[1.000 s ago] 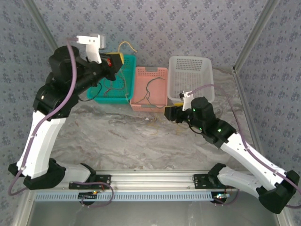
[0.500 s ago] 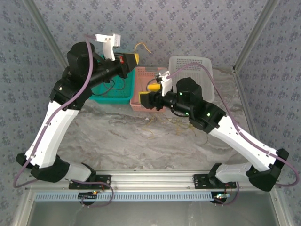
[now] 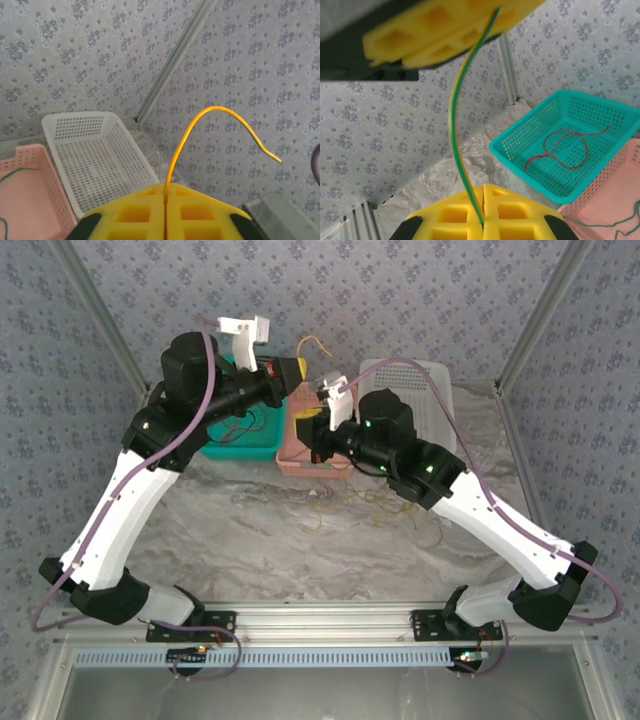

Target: Untangle the cables

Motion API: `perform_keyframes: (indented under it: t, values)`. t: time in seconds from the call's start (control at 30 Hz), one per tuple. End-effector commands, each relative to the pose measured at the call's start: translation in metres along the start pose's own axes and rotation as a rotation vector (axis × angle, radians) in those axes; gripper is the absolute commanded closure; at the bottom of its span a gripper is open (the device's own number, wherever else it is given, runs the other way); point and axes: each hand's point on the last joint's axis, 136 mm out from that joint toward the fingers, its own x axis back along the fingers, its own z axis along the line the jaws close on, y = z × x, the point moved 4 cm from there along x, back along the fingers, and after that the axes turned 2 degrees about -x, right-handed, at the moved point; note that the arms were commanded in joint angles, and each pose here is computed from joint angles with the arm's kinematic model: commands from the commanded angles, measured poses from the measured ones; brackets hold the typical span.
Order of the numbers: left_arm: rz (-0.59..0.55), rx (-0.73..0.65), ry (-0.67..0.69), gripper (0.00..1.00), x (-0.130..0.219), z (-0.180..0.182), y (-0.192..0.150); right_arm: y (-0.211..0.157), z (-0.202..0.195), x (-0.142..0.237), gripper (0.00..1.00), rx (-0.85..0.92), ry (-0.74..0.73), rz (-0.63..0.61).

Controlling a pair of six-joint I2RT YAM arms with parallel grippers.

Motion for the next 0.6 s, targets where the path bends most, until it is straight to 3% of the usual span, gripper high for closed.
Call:
perform_keyframes:
  t: [0.0, 0.03, 0.2, 0.4, 0.57]
  values:
    - [-0.073, 0.023, -0.009, 0.35, -0.006, -0.003, 0.017, 0.032, -0.007, 0.021, 1.0, -0.049, -0.024, -0.053]
    - [-0.083, 0.027, -0.012, 0.21, -0.007, -0.005, 0.023, 0.035, -0.011, 0.024, 1.0, -0.074, -0.024, -0.051]
    - [-0.149, 0.047, 0.106, 0.01, 0.006, 0.003, 0.041, 0.064, -0.035, 0.04, 1.0, -0.169, -0.058, -0.063]
    - [-0.242, 0.068, 0.35, 0.01, 0.053, 0.032, 0.04, 0.103, -0.079, 0.064, 1.0, -0.251, -0.129, -0.113]
    - [-0.165, 0.076, 0.497, 0.01, 0.068, 0.066, -0.008, 0.142, -0.11, 0.081, 1.0, -0.283, -0.163, -0.173]
